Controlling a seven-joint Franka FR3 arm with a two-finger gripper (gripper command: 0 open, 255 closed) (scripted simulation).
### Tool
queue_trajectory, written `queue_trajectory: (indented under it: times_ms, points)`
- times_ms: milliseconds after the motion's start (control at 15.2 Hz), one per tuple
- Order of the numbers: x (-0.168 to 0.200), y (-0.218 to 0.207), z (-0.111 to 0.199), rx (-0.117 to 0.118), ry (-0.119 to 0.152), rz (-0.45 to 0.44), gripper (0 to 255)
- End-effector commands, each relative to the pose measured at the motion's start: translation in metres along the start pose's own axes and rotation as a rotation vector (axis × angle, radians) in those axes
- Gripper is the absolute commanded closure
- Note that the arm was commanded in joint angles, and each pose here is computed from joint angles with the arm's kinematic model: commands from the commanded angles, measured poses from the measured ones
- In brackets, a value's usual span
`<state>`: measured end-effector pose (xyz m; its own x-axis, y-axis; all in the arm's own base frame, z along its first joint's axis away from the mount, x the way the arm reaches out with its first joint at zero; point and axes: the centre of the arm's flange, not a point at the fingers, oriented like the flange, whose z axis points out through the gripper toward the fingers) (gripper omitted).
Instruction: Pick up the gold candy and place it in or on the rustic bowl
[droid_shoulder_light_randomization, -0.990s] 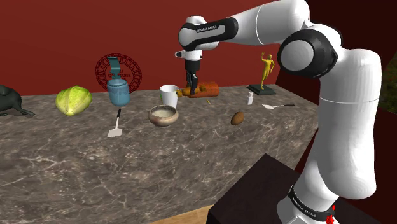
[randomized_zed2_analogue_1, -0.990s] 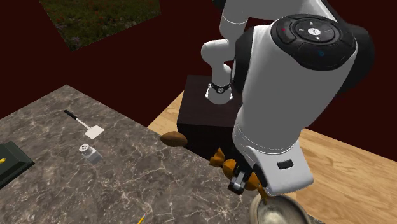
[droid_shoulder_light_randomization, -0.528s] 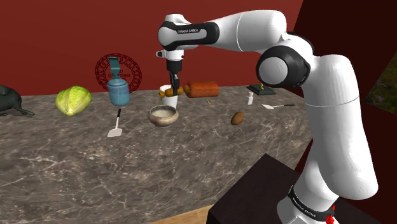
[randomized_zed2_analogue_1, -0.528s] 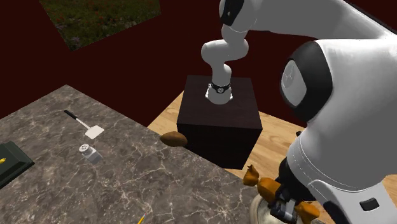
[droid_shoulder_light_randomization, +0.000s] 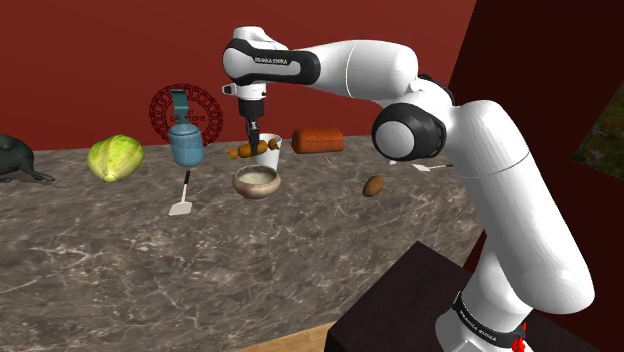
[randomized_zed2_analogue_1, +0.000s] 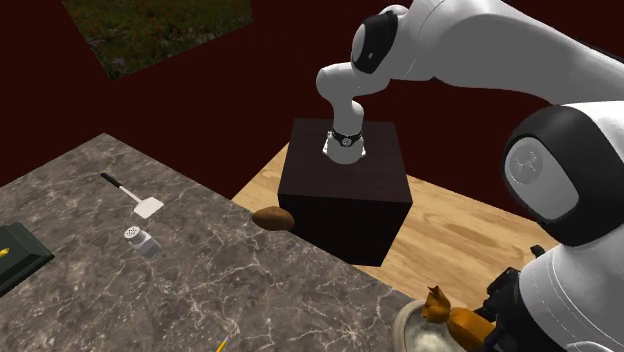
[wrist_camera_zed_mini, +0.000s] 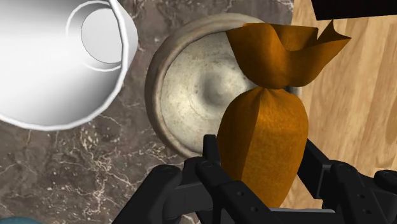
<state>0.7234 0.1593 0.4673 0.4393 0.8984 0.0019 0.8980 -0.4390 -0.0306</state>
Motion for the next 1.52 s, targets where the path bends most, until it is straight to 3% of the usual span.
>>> queue_trajectory:
  times_ms: [0,594,1122,1188,1452]
  points:
    - [0.001,0.000,0.010,-0.001,0.000,0.000,255]
    - [0.001,0.001,0.058,-0.001,0.000,0.000,255]
    - [0.001,0.001,0.058,-0.001,0.000,0.000,255]
    - [0.001,0.001,0.058,-0.001,0.000,0.000,0]
    - [0.001,0.001,0.058,-0.001,0.000,0.000,0]
